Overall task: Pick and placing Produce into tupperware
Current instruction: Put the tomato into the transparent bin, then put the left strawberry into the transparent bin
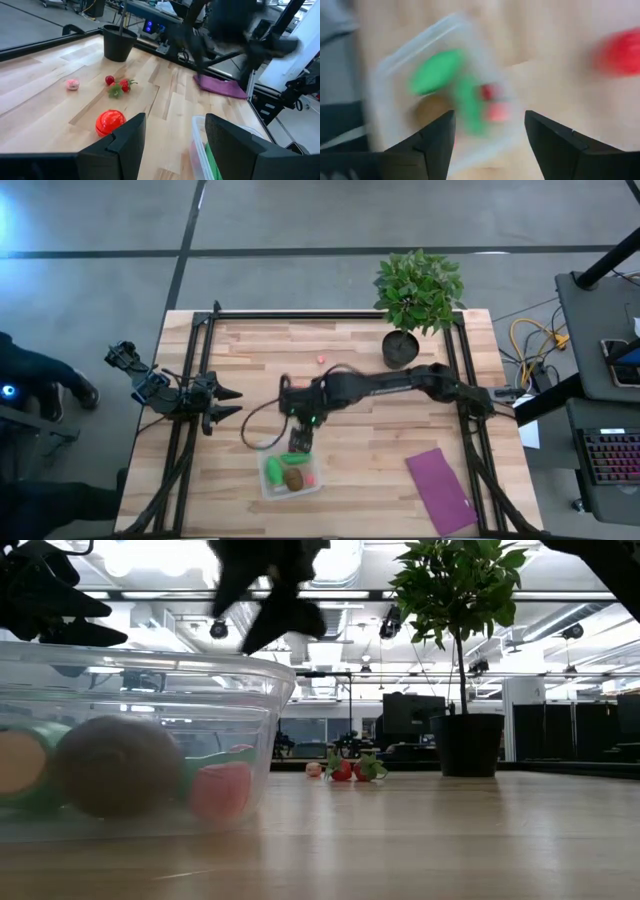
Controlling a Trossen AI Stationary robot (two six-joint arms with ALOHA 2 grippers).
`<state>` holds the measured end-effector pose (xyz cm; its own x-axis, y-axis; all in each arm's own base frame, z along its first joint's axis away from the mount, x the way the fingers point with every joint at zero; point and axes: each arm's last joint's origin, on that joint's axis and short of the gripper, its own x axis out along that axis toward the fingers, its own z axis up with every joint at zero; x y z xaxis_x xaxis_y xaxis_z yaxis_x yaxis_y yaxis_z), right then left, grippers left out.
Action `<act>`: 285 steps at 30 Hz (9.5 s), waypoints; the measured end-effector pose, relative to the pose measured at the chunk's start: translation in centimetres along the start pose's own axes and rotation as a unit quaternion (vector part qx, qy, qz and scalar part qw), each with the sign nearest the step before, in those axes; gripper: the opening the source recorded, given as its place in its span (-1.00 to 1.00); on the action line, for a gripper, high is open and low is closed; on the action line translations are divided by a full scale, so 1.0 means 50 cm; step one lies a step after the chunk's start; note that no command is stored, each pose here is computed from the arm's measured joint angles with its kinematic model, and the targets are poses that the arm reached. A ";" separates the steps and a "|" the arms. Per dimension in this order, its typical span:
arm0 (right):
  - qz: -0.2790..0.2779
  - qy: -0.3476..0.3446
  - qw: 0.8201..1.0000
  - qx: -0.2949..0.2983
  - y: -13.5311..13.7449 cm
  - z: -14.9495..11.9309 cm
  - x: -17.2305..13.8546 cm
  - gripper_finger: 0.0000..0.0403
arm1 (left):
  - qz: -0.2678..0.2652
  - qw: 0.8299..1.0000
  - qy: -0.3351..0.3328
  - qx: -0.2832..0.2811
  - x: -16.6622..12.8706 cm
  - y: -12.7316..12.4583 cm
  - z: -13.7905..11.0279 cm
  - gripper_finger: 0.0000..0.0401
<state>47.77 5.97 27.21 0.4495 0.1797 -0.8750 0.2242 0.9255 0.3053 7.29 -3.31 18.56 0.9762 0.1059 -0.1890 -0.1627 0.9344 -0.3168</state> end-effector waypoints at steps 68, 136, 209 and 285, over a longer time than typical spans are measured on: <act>-0.067 -0.059 0.995 -0.043 -0.187 0.058 0.047 0.44 | 0.000 1.000 0.000 0.000 0.000 0.000 0.000 -0.04; -0.095 -0.079 0.990 -0.061 -0.241 0.037 0.168 0.24 | 0.000 1.000 0.000 0.000 0.000 0.000 0.000 -0.04; -0.230 0.178 0.944 -0.156 -0.234 0.003 0.020 0.63 | 0.000 1.000 0.000 0.000 0.000 0.000 0.000 -0.04; -0.080 0.098 0.981 -0.147 -0.144 0.031 -0.022 -0.16 | 0.000 1.000 0.000 0.000 0.000 0.000 0.000 -0.04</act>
<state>47.00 -1.40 26.56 0.2466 0.0589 -0.9673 0.0067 0.9980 0.0625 7.29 -3.31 18.57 0.9763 0.1063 -0.1888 -0.1630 0.9344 -0.3169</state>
